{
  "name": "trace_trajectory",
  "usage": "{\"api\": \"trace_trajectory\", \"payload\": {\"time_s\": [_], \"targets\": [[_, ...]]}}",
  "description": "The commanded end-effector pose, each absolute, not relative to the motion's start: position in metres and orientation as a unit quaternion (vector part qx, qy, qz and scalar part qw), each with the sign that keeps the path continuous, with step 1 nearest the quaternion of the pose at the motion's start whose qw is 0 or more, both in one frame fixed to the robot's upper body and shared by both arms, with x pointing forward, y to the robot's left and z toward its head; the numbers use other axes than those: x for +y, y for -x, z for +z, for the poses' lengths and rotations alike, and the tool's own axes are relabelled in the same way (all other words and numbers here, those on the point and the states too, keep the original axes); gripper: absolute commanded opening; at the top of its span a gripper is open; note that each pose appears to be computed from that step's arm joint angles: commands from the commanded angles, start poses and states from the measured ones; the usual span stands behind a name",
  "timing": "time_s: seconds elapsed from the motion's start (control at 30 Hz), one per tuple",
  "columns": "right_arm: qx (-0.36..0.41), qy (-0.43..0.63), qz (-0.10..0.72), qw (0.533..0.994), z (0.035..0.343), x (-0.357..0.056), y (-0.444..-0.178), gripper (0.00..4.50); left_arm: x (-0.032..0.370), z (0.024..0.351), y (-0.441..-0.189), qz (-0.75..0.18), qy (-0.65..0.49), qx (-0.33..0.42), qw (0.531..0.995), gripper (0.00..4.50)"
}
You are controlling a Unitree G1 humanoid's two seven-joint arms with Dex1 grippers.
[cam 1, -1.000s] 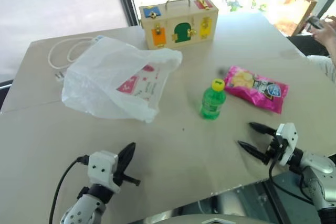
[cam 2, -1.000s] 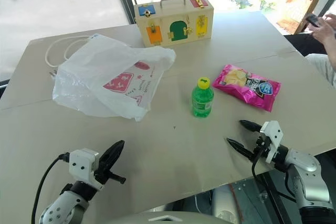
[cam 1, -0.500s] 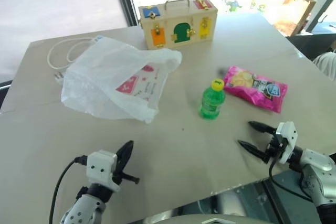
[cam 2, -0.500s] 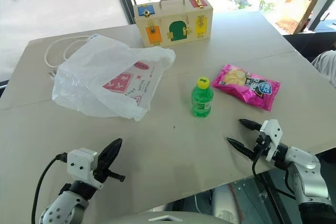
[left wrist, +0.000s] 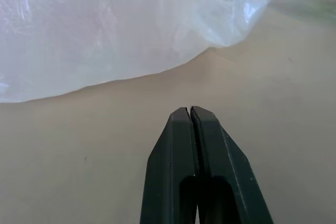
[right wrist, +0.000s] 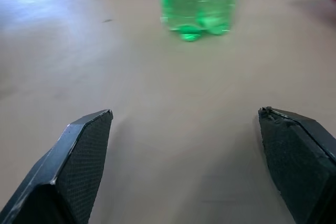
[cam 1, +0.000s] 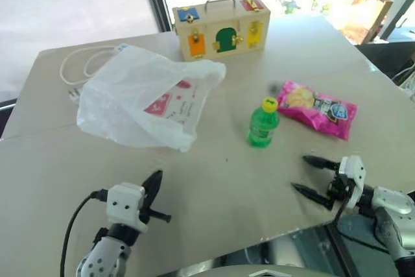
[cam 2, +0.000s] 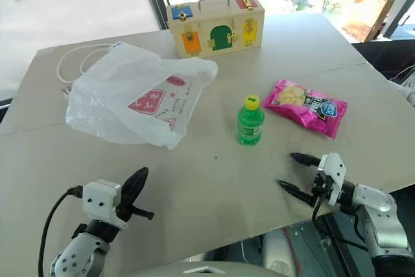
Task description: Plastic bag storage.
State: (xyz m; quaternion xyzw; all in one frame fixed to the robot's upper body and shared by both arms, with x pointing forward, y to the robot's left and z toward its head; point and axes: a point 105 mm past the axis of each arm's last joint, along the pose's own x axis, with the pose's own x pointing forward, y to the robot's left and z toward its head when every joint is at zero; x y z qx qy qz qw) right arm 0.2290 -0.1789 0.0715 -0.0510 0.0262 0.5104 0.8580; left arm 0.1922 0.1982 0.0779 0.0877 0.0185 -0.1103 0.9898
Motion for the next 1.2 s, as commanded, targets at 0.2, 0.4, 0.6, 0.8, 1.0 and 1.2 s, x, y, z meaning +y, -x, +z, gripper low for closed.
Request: {"api": "trace_trajectory", "payload": {"time_s": [0.2,0.4,0.6,0.8,1.0,1.2], "targets": [[-0.051,0.013,0.58,0.813,0.126,-0.142,-0.211,4.5,0.183,0.127,-0.208,-0.107,-0.022,-0.053,0.993,0.05],[-0.078,0.009,0.582,0.81,0.145,-0.127,-0.212,4.5,0.173,0.124,-0.219,-0.083,0.026,-0.027,0.996,0.05],[-0.077,0.011,0.576,0.814,0.145,-0.127,-0.214,4.5,0.154,0.138,-0.231,-0.117,0.084,-0.046,0.989,0.05],[-0.078,0.013,0.571,0.817,0.144,-0.128,-0.216,4.5,0.143,0.14,-0.221,-0.173,0.123,-0.03,0.977,0.05],[-0.073,0.014,0.569,0.819,0.14,-0.129,-0.216,4.5,0.153,0.141,-0.2,-0.18,0.086,-0.045,0.979,1.63],[-0.07,0.012,0.567,0.821,0.137,-0.129,-0.216,4.5,0.149,0.132,-0.21,-0.178,0.036,-0.038,0.983,4.22]]}}
